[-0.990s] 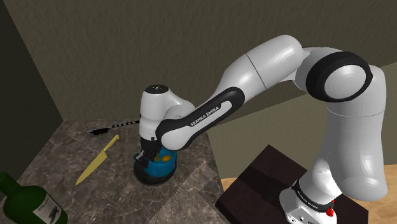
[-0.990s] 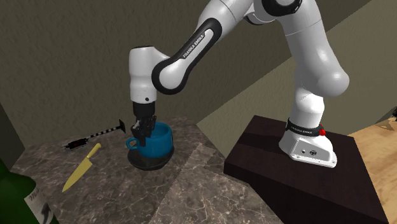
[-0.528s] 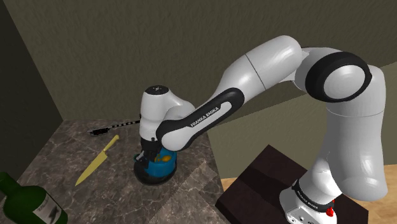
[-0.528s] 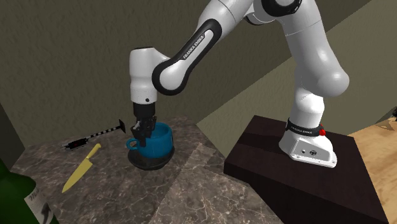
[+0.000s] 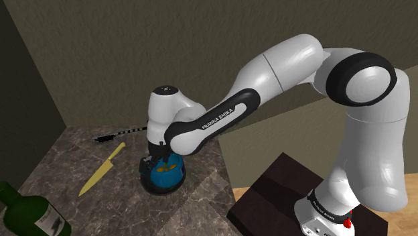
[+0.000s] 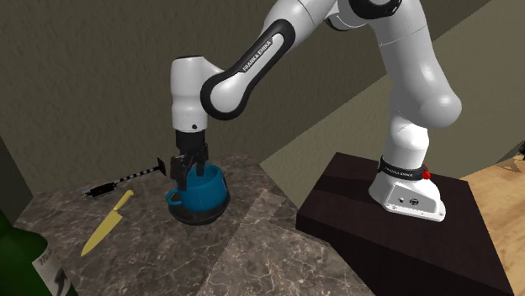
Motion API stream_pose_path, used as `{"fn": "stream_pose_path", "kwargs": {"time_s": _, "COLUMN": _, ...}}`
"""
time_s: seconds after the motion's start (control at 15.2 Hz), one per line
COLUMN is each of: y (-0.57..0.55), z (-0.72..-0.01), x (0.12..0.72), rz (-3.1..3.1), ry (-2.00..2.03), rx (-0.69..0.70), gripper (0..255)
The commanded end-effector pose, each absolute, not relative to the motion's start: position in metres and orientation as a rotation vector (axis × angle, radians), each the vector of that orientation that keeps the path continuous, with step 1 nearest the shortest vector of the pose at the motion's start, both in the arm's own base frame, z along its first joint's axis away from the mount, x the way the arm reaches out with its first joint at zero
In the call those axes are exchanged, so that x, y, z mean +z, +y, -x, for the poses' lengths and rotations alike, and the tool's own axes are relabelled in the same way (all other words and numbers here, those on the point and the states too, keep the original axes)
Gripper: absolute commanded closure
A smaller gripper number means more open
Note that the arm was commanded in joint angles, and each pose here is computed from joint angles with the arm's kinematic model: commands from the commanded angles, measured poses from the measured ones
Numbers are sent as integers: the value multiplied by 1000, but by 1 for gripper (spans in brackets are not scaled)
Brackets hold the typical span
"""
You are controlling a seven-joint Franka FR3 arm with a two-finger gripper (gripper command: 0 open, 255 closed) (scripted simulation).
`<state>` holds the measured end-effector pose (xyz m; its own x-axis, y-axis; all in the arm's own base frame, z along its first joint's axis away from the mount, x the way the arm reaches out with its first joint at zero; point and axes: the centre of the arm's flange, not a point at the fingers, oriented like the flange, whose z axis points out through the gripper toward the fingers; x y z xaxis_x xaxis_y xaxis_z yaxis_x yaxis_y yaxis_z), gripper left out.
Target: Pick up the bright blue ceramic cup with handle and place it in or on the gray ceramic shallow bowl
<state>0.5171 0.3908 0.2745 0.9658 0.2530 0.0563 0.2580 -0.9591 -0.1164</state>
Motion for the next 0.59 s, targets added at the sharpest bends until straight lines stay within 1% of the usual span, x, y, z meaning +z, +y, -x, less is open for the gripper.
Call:
{"fn": "stream_pose_path", "kwargs": {"time_s": 0.0, "y": 387, "z": -516, "x": 300, "rz": 2993, "ry": -391, "rx": -62, "gripper": 0}}
{"fn": "stream_pose_path", "kwargs": {"time_s": 0.07, "y": 386, "z": -516, "x": 310, "rz": 2993, "ry": -391, "rx": -62, "gripper": 0}}
{"fn": "stream_pose_path", "kwargs": {"time_s": 0.53, "y": 386, "z": -516, "x": 310, "rz": 2993, "ry": -391, "rx": -62, "gripper": 0}}
